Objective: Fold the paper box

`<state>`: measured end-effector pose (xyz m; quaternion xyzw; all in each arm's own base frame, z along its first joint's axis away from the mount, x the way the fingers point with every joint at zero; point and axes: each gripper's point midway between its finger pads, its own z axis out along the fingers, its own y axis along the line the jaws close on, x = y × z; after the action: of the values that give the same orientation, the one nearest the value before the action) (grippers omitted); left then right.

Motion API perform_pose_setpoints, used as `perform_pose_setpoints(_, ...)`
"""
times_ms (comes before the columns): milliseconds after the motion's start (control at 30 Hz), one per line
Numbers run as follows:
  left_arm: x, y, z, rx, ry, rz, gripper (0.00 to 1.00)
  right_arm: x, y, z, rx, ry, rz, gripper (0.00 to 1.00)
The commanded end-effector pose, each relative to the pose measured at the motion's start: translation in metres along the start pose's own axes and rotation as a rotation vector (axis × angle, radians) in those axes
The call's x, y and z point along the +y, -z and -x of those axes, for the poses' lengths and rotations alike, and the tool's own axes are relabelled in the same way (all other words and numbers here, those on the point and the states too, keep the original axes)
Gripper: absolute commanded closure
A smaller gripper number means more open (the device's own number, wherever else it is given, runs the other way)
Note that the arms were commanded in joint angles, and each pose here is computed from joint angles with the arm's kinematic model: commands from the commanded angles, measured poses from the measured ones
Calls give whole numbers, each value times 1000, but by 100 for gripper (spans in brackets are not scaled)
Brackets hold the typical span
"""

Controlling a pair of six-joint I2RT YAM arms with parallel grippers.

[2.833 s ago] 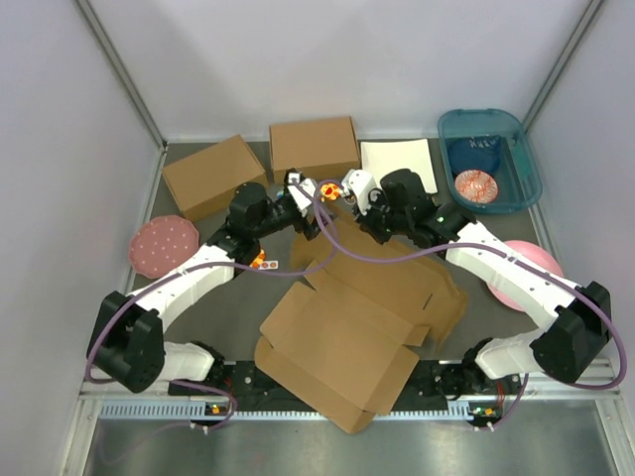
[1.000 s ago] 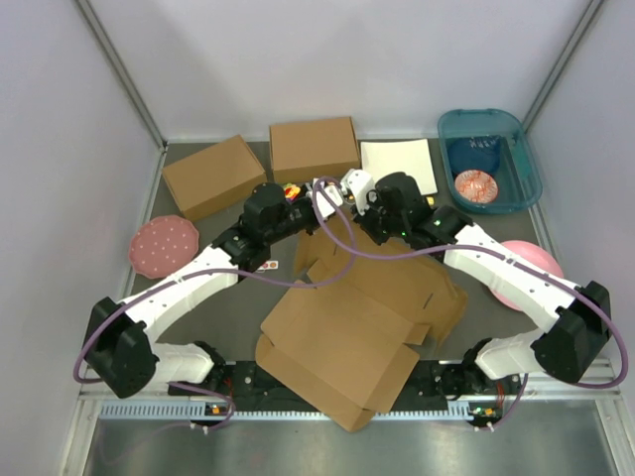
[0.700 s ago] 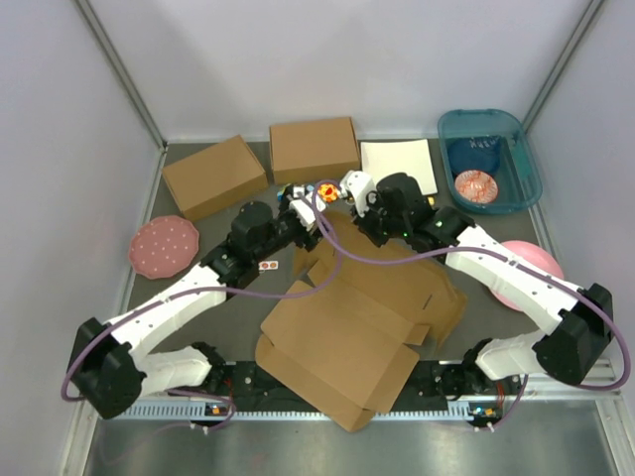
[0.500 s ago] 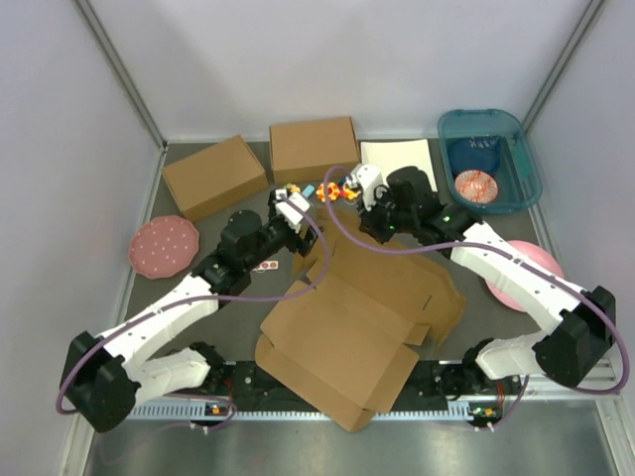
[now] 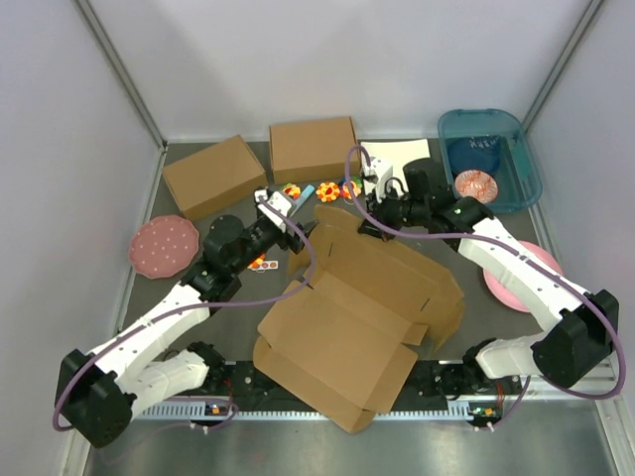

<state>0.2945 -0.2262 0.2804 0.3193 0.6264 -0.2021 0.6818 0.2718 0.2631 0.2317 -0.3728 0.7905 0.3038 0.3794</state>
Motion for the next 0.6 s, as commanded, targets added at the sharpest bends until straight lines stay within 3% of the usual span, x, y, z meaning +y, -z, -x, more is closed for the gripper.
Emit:
perform_pose_setpoints(0,1,-14,38,-91,-33,-57,18,13,15,26,-95,26,51,100)
perform_pose_setpoints(367,-25,-37,25,-54,51,-218,22,10,21,22,-101,34,9,100)
perform_pose_setpoints(567,-36,-28,27,-62,63,-268,33,5,19,22,-100,33,-14,100)
